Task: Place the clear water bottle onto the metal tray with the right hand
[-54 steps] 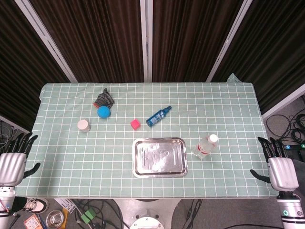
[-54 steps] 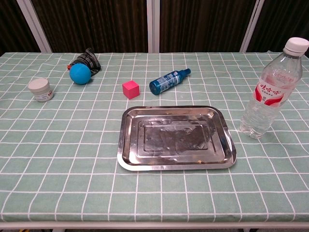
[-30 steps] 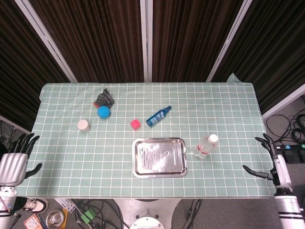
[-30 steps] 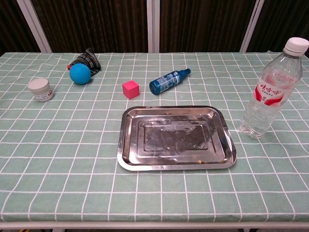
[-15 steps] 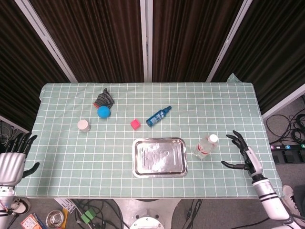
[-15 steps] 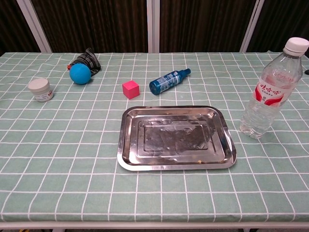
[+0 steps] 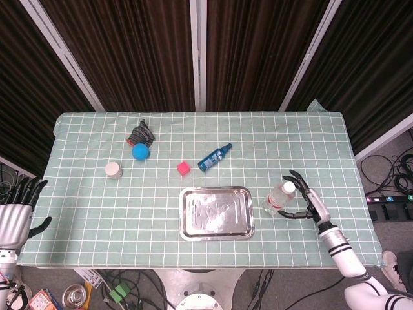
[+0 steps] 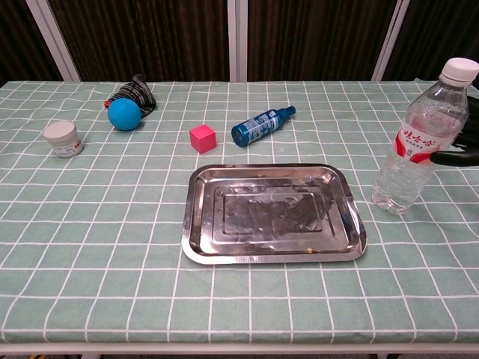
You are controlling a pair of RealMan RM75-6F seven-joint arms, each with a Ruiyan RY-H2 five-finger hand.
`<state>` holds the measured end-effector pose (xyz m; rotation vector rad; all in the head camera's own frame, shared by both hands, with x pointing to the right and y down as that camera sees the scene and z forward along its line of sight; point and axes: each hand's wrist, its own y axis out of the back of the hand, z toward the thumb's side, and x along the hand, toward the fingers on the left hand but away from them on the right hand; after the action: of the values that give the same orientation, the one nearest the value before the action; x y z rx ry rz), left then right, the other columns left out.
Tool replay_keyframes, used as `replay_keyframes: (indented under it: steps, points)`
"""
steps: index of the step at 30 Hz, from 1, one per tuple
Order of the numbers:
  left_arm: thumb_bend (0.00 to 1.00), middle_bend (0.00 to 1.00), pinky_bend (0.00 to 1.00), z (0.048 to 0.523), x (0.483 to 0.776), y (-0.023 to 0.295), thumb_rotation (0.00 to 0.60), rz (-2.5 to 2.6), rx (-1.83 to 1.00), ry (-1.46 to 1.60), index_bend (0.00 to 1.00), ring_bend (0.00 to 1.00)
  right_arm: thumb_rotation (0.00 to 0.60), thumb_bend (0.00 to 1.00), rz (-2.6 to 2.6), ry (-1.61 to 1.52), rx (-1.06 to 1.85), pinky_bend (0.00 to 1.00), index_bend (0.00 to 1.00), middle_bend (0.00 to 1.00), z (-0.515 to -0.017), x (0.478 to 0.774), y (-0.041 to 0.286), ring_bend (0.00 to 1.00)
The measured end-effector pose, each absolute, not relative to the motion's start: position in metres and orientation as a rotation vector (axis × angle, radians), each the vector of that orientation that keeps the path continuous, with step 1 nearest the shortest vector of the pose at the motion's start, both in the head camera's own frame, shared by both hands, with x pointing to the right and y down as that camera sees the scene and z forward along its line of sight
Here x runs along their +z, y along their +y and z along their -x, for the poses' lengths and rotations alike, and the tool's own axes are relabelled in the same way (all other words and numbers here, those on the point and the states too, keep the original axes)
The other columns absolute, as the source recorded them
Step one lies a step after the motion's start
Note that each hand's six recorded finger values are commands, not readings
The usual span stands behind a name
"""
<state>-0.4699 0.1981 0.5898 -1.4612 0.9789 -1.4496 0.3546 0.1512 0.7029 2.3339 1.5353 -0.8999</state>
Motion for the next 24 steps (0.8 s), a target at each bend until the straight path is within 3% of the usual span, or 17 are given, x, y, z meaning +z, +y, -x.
replay_keyframes:
  steps: [6,8,13,16,24]
  points:
    - [0.23,0.18,0.19,0.472,0.593,0.199,0.6,1.462,-1.464,0.971,0.16,0.09,0.6,0.0,-2.351,1.488,-0.874,0.08,0.05,0.16,-0.328,0.713,0.145,0.03]
    - [0.23,0.18,0.19,0.473,0.592,0.2,0.6,1.463,-1.464,0.974,0.16,0.09,0.6,0.0,-2.357,1.486,-0.876,0.12,0.15,0.21,-0.324,0.715,0.143,0.07]
    - [0.23,0.18,0.19,0.474,0.593,0.199,0.6,1.465,-1.467,0.98,0.16,0.09,0.6,0.02,-2.37,1.51,-0.923,0.29,0.55,0.48,-0.319,0.719,0.139,0.27]
    - [0.23,0.18,0.19,0.475,0.594,0.201,0.6,1.471,-1.471,0.981,0.16,0.09,0.6,0.08,-2.368,1.529,-0.962,0.35,0.67,0.56,-0.318,0.722,0.137,0.33]
    - [0.23,0.18,0.19,0.473,0.595,0.201,0.6,1.479,-1.467,0.985,0.16,0.09,0.6,0.22,-2.348,1.608,-0.988,0.42,0.75,0.62,-0.319,0.717,0.128,0.39]
